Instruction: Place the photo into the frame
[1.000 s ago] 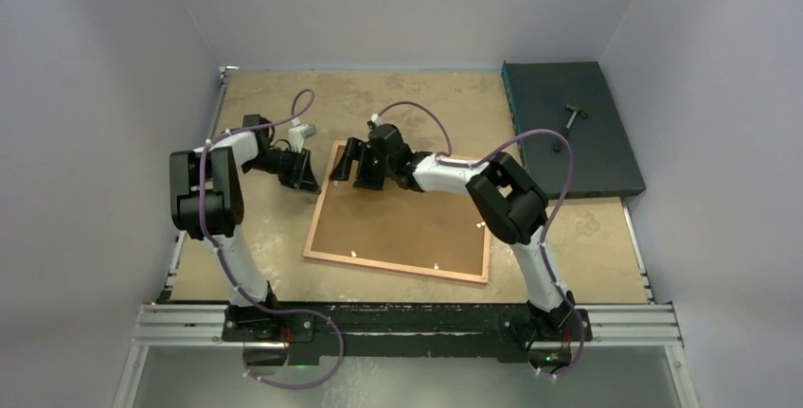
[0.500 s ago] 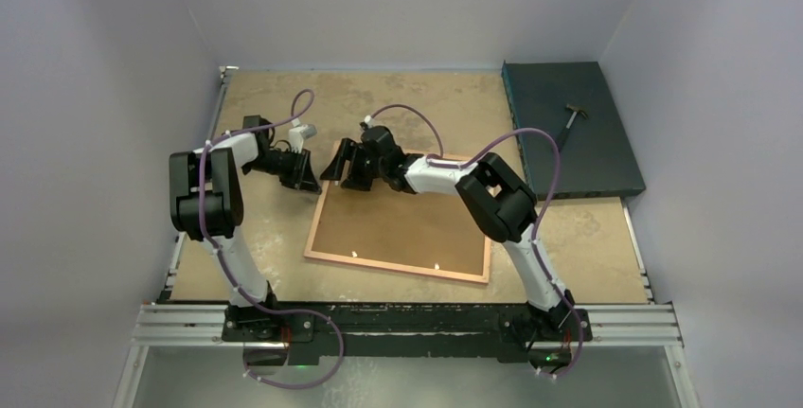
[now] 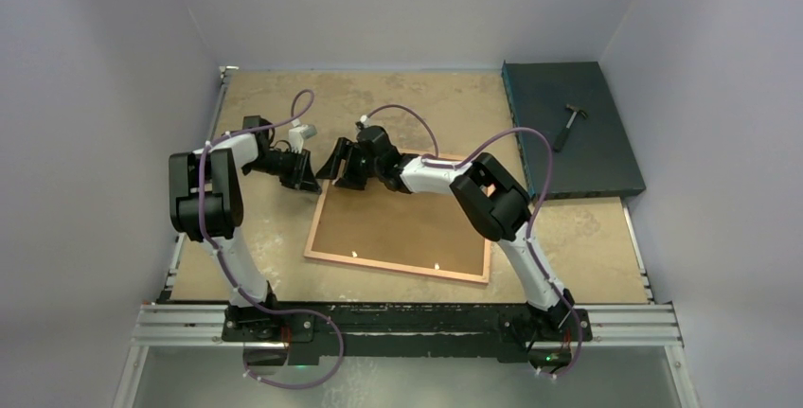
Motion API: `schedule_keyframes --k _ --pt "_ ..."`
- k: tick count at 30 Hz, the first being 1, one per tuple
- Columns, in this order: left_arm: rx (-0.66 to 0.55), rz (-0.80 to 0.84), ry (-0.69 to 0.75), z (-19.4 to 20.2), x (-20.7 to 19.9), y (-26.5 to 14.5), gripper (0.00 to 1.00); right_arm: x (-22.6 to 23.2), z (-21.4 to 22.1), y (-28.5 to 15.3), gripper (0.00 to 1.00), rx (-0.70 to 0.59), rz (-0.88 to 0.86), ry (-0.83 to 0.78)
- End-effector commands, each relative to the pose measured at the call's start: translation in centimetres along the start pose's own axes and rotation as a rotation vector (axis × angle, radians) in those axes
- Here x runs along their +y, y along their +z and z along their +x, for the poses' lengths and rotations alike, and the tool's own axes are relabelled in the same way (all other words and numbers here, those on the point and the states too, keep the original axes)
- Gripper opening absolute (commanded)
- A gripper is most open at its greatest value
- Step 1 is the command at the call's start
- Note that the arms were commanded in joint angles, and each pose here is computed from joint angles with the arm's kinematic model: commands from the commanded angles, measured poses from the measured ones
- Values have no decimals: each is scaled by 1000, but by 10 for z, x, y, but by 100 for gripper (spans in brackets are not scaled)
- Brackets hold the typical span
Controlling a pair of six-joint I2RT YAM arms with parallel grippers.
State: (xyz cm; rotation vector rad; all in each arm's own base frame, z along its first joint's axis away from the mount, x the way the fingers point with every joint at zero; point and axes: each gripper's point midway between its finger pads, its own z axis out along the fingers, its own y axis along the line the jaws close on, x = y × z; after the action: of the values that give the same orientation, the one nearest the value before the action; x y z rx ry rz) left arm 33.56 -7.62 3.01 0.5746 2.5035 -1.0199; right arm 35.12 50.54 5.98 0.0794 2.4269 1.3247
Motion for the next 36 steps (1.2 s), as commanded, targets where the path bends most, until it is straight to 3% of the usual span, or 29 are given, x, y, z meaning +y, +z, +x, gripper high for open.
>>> schedule_keyframes --k 1,36 --pt "32 -29 40 8 3 6 12 4 -1 6 69 -3 -11 -8" --pt "33 -13 52 6 -3 5 10 10 -8 19 66 -45 -82 -6"
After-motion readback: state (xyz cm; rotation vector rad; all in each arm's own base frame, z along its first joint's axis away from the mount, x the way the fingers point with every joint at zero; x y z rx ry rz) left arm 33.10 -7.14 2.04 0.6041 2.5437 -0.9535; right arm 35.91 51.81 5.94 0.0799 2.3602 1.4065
